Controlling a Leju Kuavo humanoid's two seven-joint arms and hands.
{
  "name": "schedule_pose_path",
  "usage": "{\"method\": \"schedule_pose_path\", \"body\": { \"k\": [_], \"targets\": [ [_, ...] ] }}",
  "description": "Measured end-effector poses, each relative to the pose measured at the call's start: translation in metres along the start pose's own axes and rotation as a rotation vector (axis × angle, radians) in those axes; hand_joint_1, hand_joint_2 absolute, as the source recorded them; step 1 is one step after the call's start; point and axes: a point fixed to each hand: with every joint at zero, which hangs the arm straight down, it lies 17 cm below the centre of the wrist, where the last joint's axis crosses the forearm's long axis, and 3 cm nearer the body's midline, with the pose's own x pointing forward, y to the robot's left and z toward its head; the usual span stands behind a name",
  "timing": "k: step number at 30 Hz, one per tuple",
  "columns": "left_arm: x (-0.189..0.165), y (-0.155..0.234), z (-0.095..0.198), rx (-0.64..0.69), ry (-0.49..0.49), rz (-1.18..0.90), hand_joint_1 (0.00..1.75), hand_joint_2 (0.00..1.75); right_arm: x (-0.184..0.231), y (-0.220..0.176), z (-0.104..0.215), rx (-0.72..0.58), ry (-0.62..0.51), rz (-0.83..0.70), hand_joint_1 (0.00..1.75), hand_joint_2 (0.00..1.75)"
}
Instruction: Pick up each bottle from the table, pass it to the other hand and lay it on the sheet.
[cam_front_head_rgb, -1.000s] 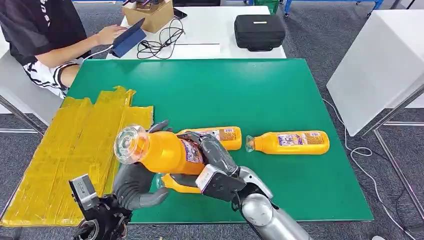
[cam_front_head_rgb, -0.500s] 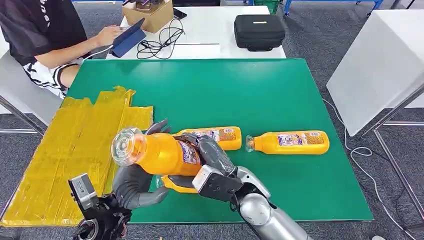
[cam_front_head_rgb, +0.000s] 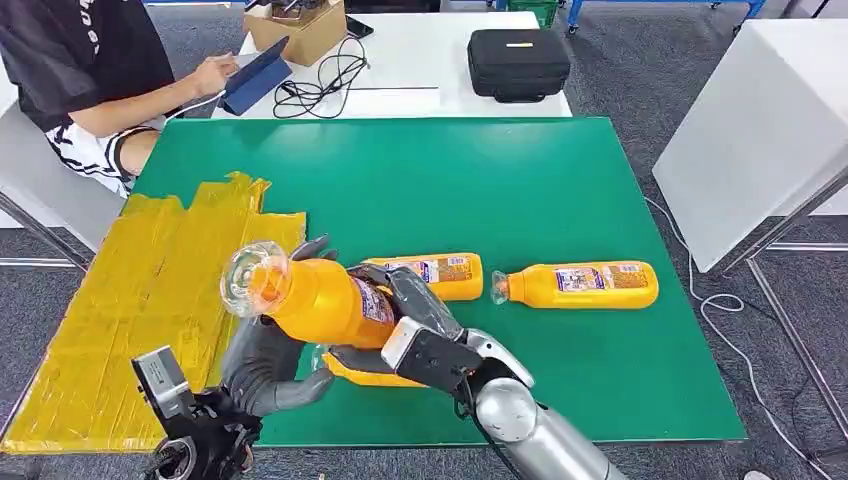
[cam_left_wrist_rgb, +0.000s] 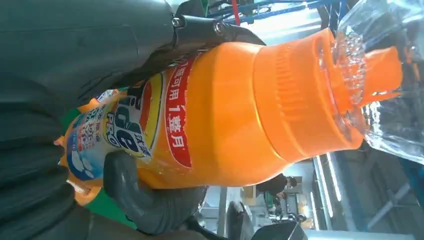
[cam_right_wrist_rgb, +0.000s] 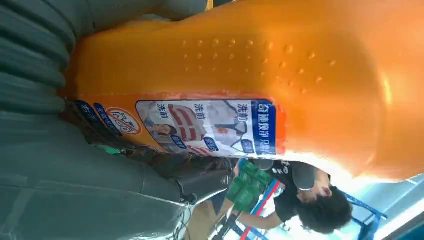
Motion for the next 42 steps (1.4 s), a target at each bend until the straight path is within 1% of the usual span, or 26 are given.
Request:
{"method": "schedule_pose_path", "body": {
  "k": [1, 2, 3, 12, 13, 15, 32, 33, 34, 35, 42],
  "targets": [
    [0.0, 0.001, 0.0, 0.003, 0.0, -0.001, 1.75, 1.75, -0.001, 0.001, 0.0, 0.005, 0.004, 0.0, 1.75, 1.75],
    [0.0, 0.001, 0.0, 0.006, 0.0, -0.002, 1.64, 1.75, -0.001, 0.002, -0.001, 0.009, 0.005, -0.001, 1.75, 1.75],
    [0.0, 0.002, 0.0, 0.009, -0.001, -0.003, 1.59, 1.75, -0.002, 0.003, -0.001, 0.014, 0.007, -0.002, 1.73, 1.75],
    [-0.001, 0.012, 0.005, 0.051, -0.002, -0.014, 1.59, 1.75, -0.007, 0.015, -0.007, 0.049, 0.028, -0.005, 1.75, 1.75],
    [-0.001, 0.013, 0.005, 0.053, -0.003, -0.014, 1.66, 1.75, -0.008, 0.015, -0.008, 0.05, 0.029, -0.006, 1.75, 1.75],
    [-0.001, 0.013, 0.005, 0.054, -0.002, -0.014, 1.75, 1.75, -0.009, 0.015, -0.008, 0.05, 0.032, -0.006, 1.73, 1.75],
    [-0.004, 0.015, 0.01, 0.064, 0.01, -0.019, 1.75, 1.75, -0.014, 0.017, -0.009, 0.048, 0.048, 0.003, 1.75, 1.75],
    [-0.004, 0.015, 0.01, 0.064, 0.01, -0.018, 1.75, 1.75, -0.014, 0.017, -0.009, 0.046, 0.048, 0.004, 1.69, 1.75],
    [-0.004, 0.015, 0.01, 0.064, 0.01, -0.018, 1.75, 1.75, -0.014, 0.016, -0.009, 0.043, 0.048, 0.005, 0.31, 1.75],
    [-0.004, 0.015, 0.01, 0.064, 0.01, -0.018, 1.75, 1.75, -0.014, 0.015, -0.01, 0.036, 0.048, 0.009, 0.0, 1.75],
    [-0.003, 0.017, 0.01, 0.072, 0.007, -0.026, 1.75, 1.75, -0.01, 0.005, -0.006, -0.029, 0.029, 0.069, 0.0, 1.75]
  ]
}}
